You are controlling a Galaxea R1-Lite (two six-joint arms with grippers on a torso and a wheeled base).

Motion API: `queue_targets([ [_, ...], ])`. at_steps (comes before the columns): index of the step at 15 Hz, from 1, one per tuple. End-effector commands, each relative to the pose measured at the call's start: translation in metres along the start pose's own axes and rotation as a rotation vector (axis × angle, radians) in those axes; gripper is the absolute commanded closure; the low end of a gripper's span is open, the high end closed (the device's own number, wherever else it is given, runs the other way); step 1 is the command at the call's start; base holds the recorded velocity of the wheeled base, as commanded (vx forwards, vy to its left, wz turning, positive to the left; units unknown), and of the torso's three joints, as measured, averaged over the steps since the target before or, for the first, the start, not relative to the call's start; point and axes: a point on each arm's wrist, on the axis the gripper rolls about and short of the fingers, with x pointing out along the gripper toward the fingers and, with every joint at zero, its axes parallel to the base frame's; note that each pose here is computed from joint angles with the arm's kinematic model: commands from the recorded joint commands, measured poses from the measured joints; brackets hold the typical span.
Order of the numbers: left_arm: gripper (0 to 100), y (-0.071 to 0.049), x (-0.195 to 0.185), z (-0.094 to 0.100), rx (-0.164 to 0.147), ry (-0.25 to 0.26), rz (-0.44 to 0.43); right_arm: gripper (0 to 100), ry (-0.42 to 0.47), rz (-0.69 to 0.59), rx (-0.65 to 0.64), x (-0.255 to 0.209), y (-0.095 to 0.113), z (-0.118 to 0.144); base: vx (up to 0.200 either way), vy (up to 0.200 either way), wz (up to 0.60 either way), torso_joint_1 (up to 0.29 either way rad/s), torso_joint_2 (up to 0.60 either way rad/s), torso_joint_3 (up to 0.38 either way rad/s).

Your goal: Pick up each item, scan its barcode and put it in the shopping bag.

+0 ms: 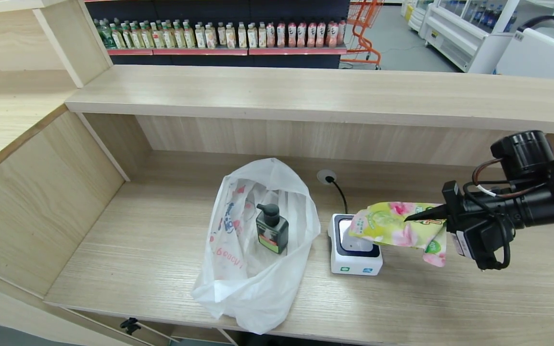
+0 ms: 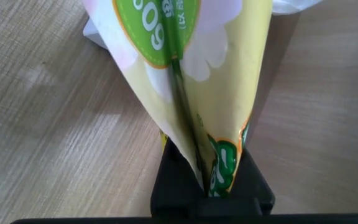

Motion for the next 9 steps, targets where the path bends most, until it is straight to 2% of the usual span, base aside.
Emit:
queue_targets([
  [1,0,0.0,0.0,0.0,-0.001,0.0,0.003,100,-0.001,-0.006,-0.006,0.0,-0.002,0.0,0.0,0.0,0.0,0.0,0.0,0.0],
  [4,0,0.0,0.0,0.0,0.001,0.0,0.0,100,-0.033,-0.031,-0.035,-0.001,-0.01,0.01,0.0,0.0,0.0,0.0,0.0,0.0],
  [9,0,0.0,0.0,0.0,-0.001,0.0,0.0,100,-0.047,-0.039,-0.06,-0.002,-0.01,0.012,0.0,0.0,0.0,0.0,0.0,0.0],
])
